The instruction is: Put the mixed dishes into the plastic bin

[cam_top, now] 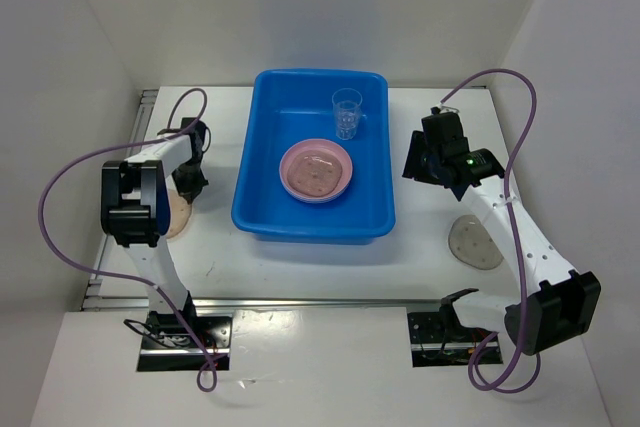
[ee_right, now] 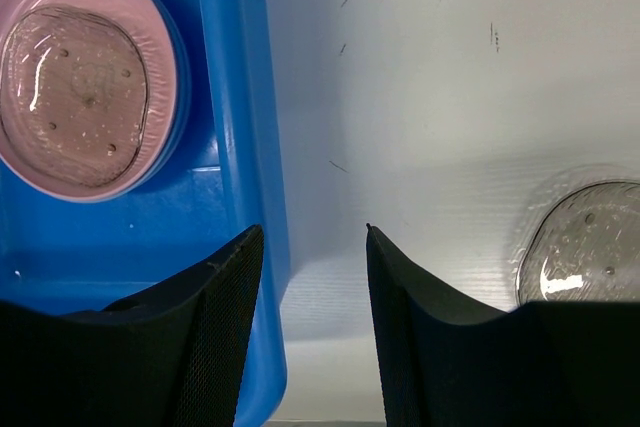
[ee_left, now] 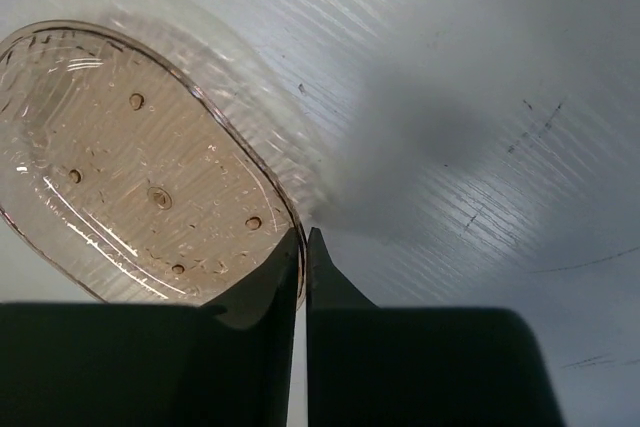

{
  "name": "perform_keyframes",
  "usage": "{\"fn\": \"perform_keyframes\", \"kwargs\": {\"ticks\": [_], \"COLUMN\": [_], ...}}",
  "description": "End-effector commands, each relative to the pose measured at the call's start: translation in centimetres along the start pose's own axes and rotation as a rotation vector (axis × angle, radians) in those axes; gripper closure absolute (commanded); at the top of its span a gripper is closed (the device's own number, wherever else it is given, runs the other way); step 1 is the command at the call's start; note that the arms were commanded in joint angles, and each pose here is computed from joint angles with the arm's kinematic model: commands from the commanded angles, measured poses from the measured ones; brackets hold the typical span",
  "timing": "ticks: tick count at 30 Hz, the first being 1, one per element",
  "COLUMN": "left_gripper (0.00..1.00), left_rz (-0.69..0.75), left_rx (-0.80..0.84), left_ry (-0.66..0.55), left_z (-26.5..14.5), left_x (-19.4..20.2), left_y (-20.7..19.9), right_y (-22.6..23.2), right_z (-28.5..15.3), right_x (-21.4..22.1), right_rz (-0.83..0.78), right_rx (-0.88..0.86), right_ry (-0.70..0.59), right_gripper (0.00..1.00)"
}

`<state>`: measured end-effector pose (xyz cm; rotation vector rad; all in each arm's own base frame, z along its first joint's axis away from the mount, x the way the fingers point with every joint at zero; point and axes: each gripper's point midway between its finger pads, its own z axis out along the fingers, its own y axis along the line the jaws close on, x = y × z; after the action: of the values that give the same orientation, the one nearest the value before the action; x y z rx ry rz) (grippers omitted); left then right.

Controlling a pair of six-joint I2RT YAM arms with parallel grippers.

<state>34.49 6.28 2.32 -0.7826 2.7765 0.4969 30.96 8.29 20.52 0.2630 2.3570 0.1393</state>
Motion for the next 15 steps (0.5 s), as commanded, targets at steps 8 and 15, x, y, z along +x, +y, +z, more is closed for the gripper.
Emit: {"fn": "perform_keyframes", "kwargs": {"ticks": [8,15], "left_gripper": [1.0,1.0], "left_rz": [-0.03,-0.058], "left_rx": [0.052,0.089], "left_ry": [-0.087,-0.323], "left_z": [-2.7,-11.6], "left_x": [-2.9,-10.1], "left_y": [-0.1,0.9], "right_y": [0.2,0.2], "right_z": [-0.6,-0.6], "right_x": [-1.3,-1.3], "right_rz": [-0.016,-0.016], "right_rx": [-0.006,-0.006], "right_ry": [-0.057,-0.057], "right_gripper": [0.48,0.48]}}
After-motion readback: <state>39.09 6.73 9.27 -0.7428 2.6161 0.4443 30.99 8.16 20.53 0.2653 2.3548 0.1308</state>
